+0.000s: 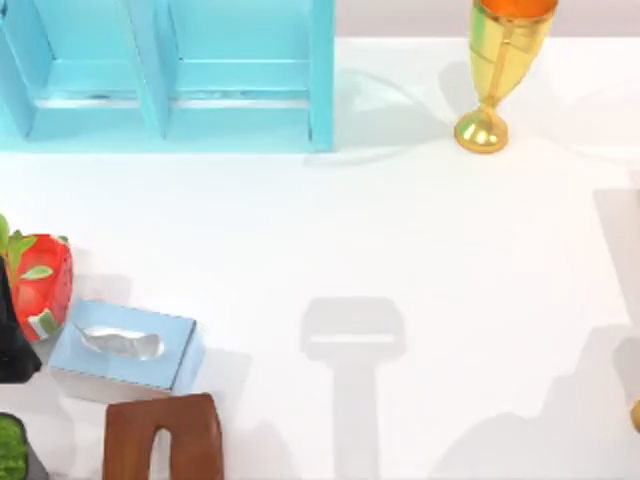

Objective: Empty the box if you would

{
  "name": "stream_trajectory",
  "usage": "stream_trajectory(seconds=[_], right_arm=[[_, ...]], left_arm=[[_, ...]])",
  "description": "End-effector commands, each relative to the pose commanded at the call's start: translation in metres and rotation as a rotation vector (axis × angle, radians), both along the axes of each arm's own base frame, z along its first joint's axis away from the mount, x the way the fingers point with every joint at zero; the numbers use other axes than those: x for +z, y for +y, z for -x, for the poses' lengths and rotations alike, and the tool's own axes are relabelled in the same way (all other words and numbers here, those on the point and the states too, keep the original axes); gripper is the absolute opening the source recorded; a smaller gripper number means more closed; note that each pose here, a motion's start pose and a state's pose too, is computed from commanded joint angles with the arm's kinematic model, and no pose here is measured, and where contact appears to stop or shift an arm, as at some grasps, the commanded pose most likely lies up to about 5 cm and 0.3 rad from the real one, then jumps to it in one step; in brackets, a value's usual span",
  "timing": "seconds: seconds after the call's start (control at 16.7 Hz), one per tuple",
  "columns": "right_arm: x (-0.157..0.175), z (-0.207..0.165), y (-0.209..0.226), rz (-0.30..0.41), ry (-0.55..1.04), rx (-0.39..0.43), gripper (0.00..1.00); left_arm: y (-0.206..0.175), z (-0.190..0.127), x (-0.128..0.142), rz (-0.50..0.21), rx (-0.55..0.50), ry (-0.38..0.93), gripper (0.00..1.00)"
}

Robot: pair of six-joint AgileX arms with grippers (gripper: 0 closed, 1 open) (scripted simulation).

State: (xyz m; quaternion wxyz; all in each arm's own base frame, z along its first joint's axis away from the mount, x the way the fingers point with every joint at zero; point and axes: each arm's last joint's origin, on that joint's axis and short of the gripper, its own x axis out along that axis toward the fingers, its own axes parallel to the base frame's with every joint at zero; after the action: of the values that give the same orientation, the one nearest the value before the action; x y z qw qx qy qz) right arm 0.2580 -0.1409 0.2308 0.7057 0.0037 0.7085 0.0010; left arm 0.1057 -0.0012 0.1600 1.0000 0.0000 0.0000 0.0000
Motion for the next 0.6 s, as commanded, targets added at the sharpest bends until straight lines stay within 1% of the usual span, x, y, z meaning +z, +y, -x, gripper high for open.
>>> stream_trajectory(seconds=[0.42,0.6], right_arm=[[-0.07,-0.002,-0.001,0.006,-0.011,0.0,1.0],[-0.088,0.001,0.0,0.003,-0.005,0.0,1.0]], left_arm=[[0.0,0.0,0.0,0.0,0.0,0.0,1.0],[0.0,0.0,0.0,0.0,0.0,0.0,1.0]])
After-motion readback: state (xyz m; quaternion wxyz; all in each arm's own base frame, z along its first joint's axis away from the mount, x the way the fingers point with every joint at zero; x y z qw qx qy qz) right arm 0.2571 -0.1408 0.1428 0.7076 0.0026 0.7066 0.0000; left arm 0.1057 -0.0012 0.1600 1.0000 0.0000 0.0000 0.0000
